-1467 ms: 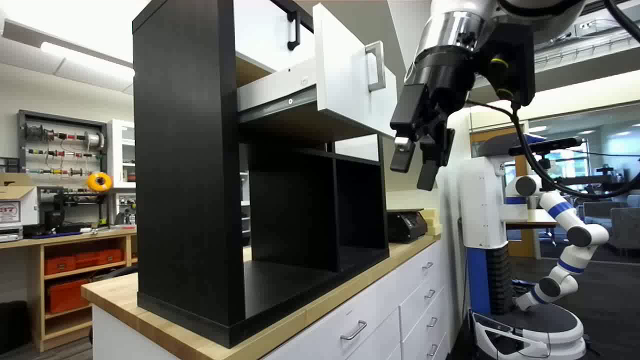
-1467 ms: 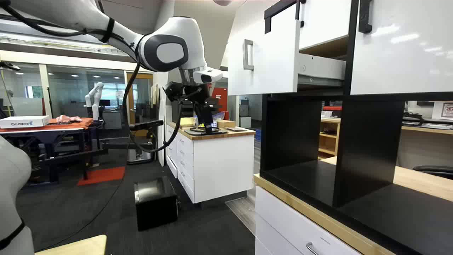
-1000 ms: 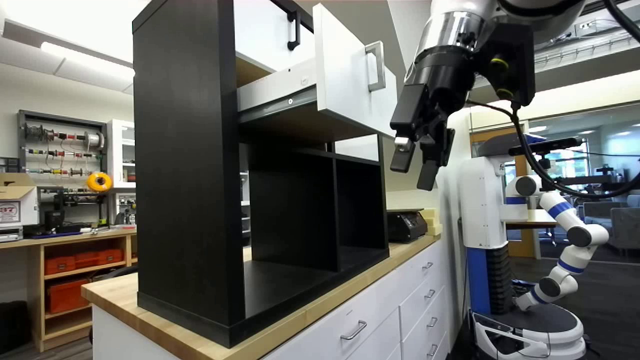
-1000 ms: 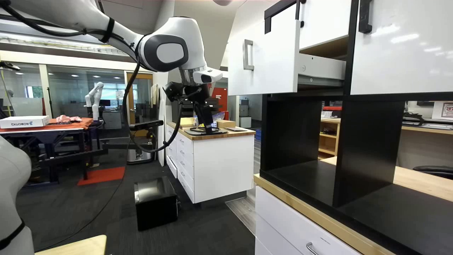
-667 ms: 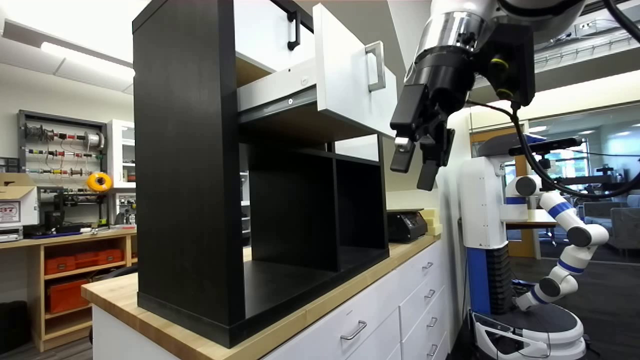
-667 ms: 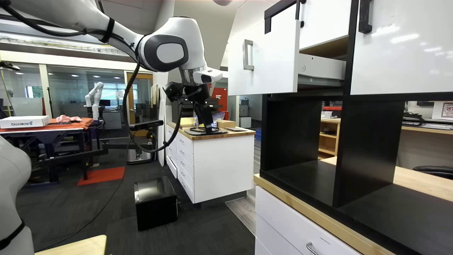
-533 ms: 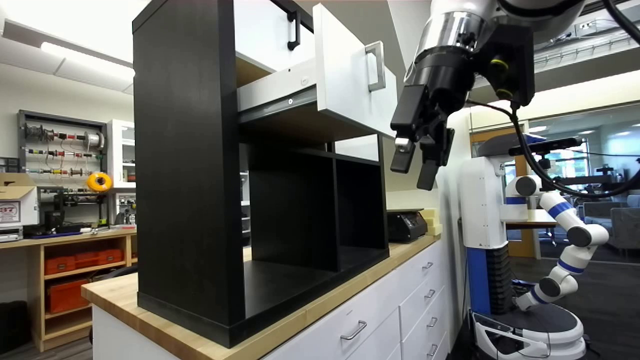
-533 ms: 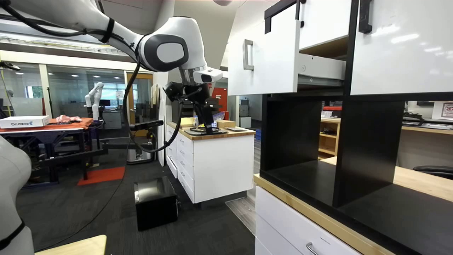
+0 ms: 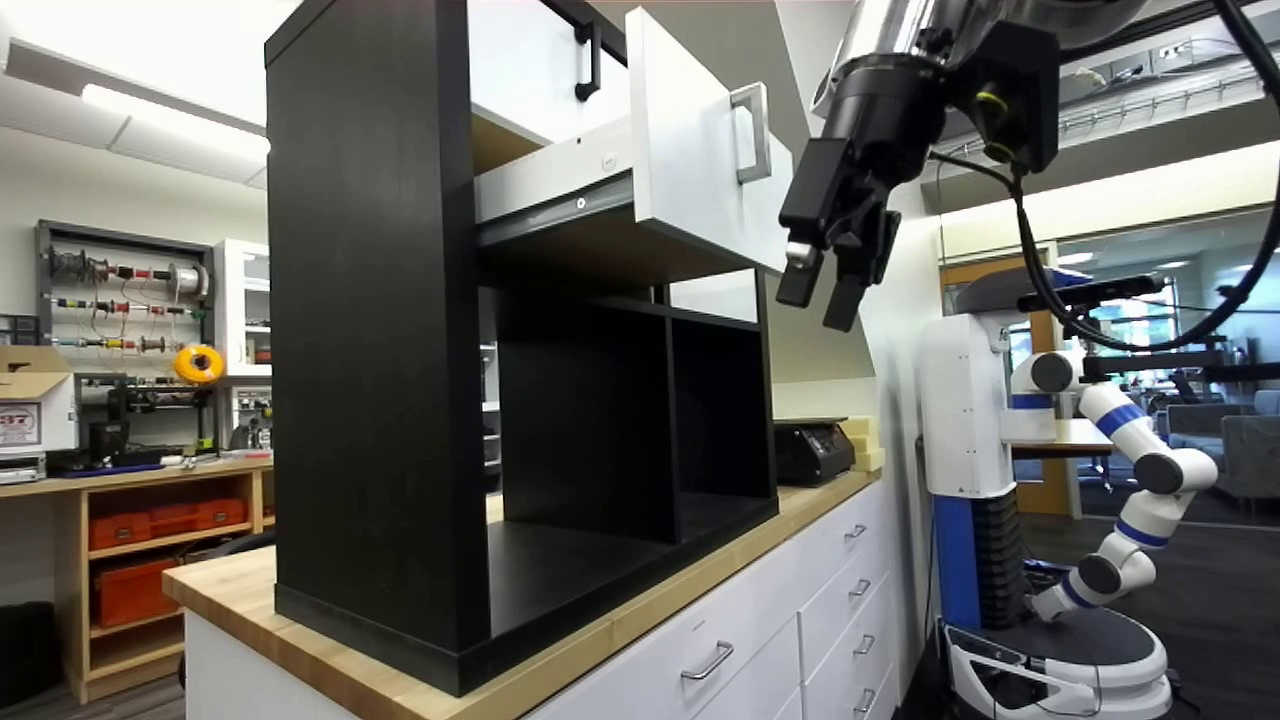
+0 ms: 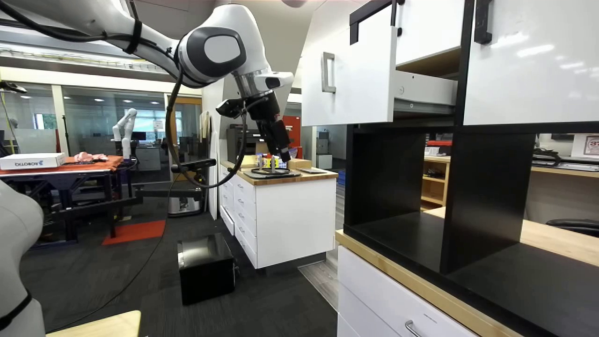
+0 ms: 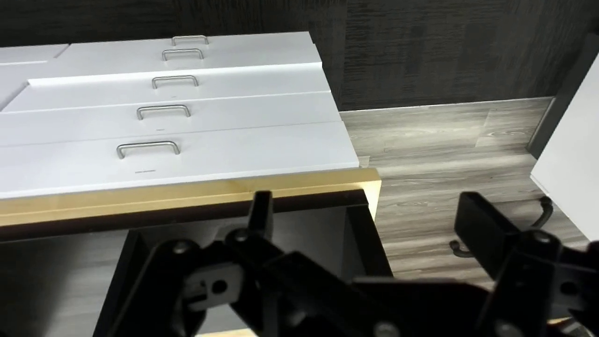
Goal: Push the bottom drawer on the left closed
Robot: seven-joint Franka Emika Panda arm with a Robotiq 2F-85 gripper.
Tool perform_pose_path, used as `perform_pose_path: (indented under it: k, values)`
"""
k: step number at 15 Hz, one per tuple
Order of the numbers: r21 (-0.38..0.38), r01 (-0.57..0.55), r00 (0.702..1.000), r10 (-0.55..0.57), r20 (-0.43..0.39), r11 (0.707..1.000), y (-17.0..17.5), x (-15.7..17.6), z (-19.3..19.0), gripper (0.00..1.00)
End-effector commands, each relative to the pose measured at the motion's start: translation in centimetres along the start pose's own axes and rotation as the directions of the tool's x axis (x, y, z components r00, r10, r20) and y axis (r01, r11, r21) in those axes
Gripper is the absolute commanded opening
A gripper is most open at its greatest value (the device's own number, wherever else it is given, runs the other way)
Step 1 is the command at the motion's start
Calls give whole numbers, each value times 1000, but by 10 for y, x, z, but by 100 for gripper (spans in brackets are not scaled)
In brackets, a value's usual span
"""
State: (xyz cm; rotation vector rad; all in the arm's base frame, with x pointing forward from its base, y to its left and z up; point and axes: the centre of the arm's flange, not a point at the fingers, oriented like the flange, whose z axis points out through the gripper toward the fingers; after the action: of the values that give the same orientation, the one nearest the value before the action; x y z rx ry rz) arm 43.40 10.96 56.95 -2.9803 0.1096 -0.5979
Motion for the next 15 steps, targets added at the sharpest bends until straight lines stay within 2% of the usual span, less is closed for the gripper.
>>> perform_pose_path:
  k: [1,9,15]
  values:
    - [-64,-18,998,14,-61,998,2,8,-32,100]
    - [-120,-66,976,39,-215,991,24,40,-76,100]
    - [-141,-98,945,47,-324,985,32,57,-107,100]
